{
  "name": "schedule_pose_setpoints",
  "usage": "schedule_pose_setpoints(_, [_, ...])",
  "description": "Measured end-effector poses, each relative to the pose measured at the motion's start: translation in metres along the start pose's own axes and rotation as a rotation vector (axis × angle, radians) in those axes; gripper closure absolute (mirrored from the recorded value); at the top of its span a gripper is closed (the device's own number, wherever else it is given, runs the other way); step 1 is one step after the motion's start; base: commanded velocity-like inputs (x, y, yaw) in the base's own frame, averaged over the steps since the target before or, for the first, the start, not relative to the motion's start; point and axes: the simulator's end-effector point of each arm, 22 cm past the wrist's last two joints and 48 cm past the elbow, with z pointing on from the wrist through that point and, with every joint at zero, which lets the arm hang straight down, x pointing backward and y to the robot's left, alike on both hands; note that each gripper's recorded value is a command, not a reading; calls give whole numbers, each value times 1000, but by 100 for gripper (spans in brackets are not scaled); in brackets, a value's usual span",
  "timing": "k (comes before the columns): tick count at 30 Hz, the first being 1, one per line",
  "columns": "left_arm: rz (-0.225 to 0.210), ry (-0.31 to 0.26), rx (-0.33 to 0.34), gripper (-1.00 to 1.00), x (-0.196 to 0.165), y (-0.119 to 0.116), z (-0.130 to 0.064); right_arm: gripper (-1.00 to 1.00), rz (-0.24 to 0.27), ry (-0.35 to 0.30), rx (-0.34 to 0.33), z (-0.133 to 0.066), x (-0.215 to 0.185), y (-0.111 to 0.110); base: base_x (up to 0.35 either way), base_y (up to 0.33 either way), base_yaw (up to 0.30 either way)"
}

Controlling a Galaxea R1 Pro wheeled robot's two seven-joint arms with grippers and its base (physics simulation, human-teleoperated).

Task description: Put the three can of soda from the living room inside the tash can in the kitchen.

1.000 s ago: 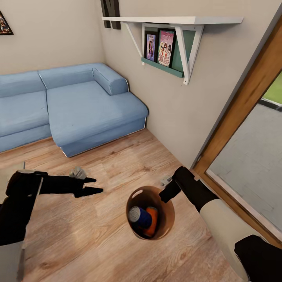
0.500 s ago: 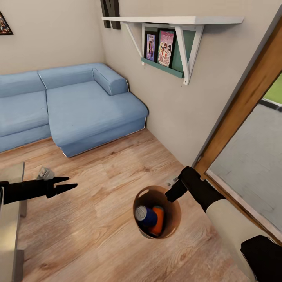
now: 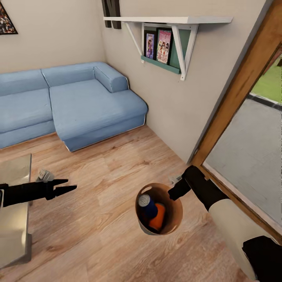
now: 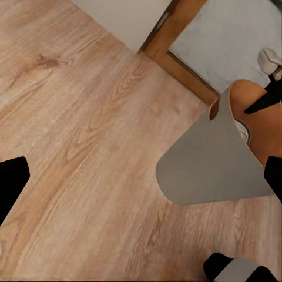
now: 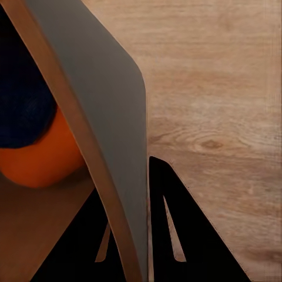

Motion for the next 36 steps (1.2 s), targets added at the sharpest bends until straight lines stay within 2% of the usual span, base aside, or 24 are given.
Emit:
schedule_pose_setpoints(12, [5, -4, -2, -100, -2, -2, -3, 100, 4, -4, 14, -7, 1, -6, -304, 146, -176])
schedule_pose_setpoints(20, [12, -9, -17, -100, -5, -1, -5, 100, 20, 17, 80, -20, 22, -42, -293, 170, -194])
schedule_pose_setpoints(23, [14, -12, -26, -100, -6, -1, -6, 100, 60, 26, 85, -27, 36, -59, -256, 146, -191])
schedule_pose_setpoints(26, [16, -14, -30, -100, -7, -1, -7, 100, 22, 33, 144, -33, 49, -84, -225, 120, -179])
schedule_pose_setpoints(31, [8, -8, -30, -100, -2, -1, -7, 100, 24, 29, 145, -36, 69, -99, -158, 46, -143])
schedule_pose_setpoints(34, [6, -6, -30, -100, -1, -1, -8, 100, -22, 40, 160, -32, 86, -108, -69, 12, -111])
schedule_pose_setpoints(36, [6, -6, -30, -100, 0, -1, -8, 100, -35, 39, 141, -28, 95, -106, -31, 6, -89])
